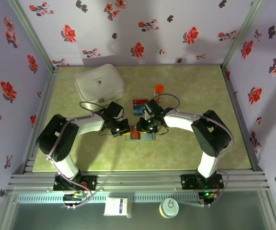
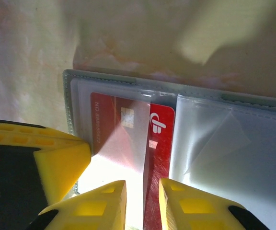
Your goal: Take the credit cards out of the card holder
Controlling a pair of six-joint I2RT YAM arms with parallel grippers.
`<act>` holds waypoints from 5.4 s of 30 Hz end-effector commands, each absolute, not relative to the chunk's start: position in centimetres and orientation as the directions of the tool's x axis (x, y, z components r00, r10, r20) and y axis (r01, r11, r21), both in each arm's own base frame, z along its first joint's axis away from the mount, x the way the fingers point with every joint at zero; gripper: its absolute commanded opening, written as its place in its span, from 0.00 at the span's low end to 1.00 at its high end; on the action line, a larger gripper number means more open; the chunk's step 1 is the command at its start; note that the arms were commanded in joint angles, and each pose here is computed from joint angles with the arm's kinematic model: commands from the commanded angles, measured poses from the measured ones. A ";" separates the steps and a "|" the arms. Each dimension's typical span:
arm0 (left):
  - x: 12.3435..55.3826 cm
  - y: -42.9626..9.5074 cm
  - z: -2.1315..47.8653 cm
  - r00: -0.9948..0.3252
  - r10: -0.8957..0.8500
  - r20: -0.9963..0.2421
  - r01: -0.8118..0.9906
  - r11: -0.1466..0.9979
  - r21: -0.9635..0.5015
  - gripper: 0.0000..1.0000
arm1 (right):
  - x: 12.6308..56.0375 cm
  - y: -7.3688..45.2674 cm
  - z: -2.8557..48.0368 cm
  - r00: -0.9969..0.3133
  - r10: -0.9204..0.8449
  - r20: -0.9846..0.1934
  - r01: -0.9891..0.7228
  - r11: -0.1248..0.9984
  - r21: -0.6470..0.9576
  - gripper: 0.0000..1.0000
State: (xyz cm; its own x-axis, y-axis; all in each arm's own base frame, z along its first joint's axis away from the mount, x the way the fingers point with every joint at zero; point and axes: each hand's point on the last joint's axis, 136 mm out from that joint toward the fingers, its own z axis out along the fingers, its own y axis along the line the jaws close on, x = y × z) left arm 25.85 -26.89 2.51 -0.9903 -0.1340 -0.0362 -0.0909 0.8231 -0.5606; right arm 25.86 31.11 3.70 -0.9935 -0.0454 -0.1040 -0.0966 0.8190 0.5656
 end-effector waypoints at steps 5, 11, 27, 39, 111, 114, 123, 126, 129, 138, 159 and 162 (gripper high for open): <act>25.0 -26.0 0.8 -0.993 -0.115 -0.013 -0.092 0.855 -0.510 0.00 | 25.1 30.1 1.5 -0.998 -0.034 -0.050 -0.055 0.851 0.522 0.28; 25.1 -26.1 0.9 -0.994 -0.113 -0.014 -0.090 0.855 -0.511 0.00 | 24.9 30.7 1.3 -0.999 -0.033 -0.035 -0.047 0.832 0.553 0.28; 25.1 -26.2 0.8 -0.994 -0.111 -0.009 -0.091 0.856 -0.508 0.00 | 26.3 31.4 4.2 -0.996 0.068 -0.054 0.009 0.699 0.715 0.22; 25.3 -26.3 0.9 -0.994 -0.110 -0.008 -0.091 0.857 -0.507 0.00 | 26.7 31.1 4.4 -0.994 0.101 -0.037 0.038 0.650 0.759 0.12; 26.9 -24.9 3.2 -0.993 -0.062 -0.101 -0.009 0.890 -0.457 0.04 | 32.5 24.5 12.9 -0.332 -0.808 -0.486 -0.905 0.418 -0.077 0.00; 26.7 -24.8 3.1 -0.993 -0.066 -0.100 -0.013 0.888 -0.459 0.05 | 33.3 24.9 12.7 -0.234 -0.861 -0.452 -0.946 0.308 -0.097 0.00; 25.9 -24.1 2.7 -0.992 -0.082 -0.095 -0.029 0.887 -0.460 0.06 | 36.9 26.2 14.0 -0.125 -0.900 -0.417 -0.982 0.173 -0.079 0.00; 25.7 -23.8 2.8 -0.991 -0.091 -0.098 -0.036 0.886 -0.463 0.06 | 38.1 26.8 14.4 -0.100 -0.902 -0.421 -0.986 0.147 -0.081 0.00; 25.6 -23.6 2.8 -0.990 -0.099 -0.097 -0.043 0.885 -0.463 0.06 | 39.0 27.3 14.5 -0.078 -0.906 -0.417 -0.990 0.119 -0.073 0.00; 25.5 -23.1 3.2 -0.988 -0.116 -0.102 -0.057 0.886 -0.461 0.06 | 40.6 28.8 14.0 -0.033 -0.906 -0.421 -0.998 0.056 -0.042 0.00; 24.9 -22.2 2.9 -0.987 -0.132 -0.093 -0.077 0.892 -0.446 0.06 | 42.4 29.8 11.3 -0.013 -0.910 -0.415 -0.998 0.034 -0.045 0.00; 24.8 -22.2 2.7 -0.987 -0.134 -0.088 -0.081 0.892 -0.445 0.06 | 42.6 29.9 11.6 -0.012 -0.908 -0.418 -0.998 0.039 -0.057 0.00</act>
